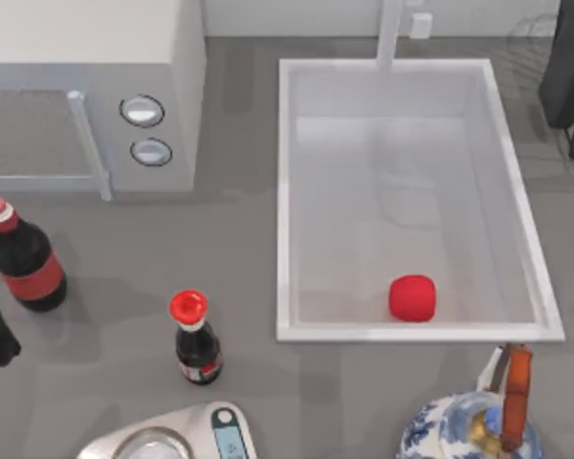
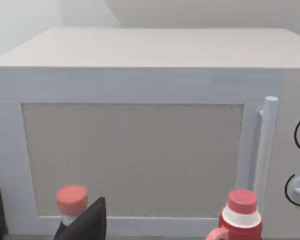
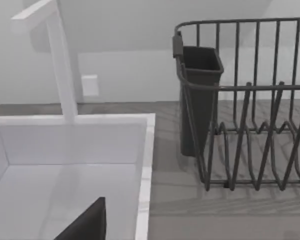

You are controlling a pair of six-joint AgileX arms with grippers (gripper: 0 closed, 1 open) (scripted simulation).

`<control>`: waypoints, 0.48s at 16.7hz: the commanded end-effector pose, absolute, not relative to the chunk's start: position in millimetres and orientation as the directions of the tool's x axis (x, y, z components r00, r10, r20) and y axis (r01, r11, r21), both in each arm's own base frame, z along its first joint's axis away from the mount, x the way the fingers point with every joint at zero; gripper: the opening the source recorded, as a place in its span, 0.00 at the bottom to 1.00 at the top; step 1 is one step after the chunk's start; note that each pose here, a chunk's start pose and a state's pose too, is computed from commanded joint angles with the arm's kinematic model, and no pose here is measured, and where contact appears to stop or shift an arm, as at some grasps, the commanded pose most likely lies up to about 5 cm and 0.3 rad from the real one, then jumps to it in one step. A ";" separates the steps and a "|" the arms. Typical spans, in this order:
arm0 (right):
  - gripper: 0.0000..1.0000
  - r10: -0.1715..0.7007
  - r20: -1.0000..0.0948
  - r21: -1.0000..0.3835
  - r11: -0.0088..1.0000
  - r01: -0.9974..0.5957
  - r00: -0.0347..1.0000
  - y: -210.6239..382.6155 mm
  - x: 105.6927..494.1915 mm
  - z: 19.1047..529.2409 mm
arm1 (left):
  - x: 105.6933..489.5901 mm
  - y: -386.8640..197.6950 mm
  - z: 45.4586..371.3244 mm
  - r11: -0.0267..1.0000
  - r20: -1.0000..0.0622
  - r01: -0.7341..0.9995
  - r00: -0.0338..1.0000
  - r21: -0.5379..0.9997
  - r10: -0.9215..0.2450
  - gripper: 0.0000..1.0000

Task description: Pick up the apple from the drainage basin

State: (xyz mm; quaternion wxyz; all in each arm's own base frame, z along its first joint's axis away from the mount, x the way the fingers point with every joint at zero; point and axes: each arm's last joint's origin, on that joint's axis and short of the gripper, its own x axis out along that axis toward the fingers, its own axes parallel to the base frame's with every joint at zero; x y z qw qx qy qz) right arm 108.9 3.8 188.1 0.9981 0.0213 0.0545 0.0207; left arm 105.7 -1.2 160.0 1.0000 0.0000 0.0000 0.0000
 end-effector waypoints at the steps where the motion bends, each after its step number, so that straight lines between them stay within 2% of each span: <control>1: 1.00 0.059 -0.152 0.061 0.997 -0.050 0.987 5.8 111.9 197.9 | 105.7 -1.2 160.0 1.000 0.000 0.000 1.000 0.000 0.000 1.00; 5: 1.00 0.128 -0.392 0.131 0.988 -0.083 0.911 19.7 141.6 240.0 | 105.7 -1.2 160.0 1.000 0.000 0.000 1.000 0.000 0.000 1.00; 8: 1.00 0.168 -0.597 0.171 0.982 -0.080 0.785 40.0 184.8 262.6 | 105.7 -1.2 160.0 1.000 0.000 0.000 1.000 0.000 0.000 1.00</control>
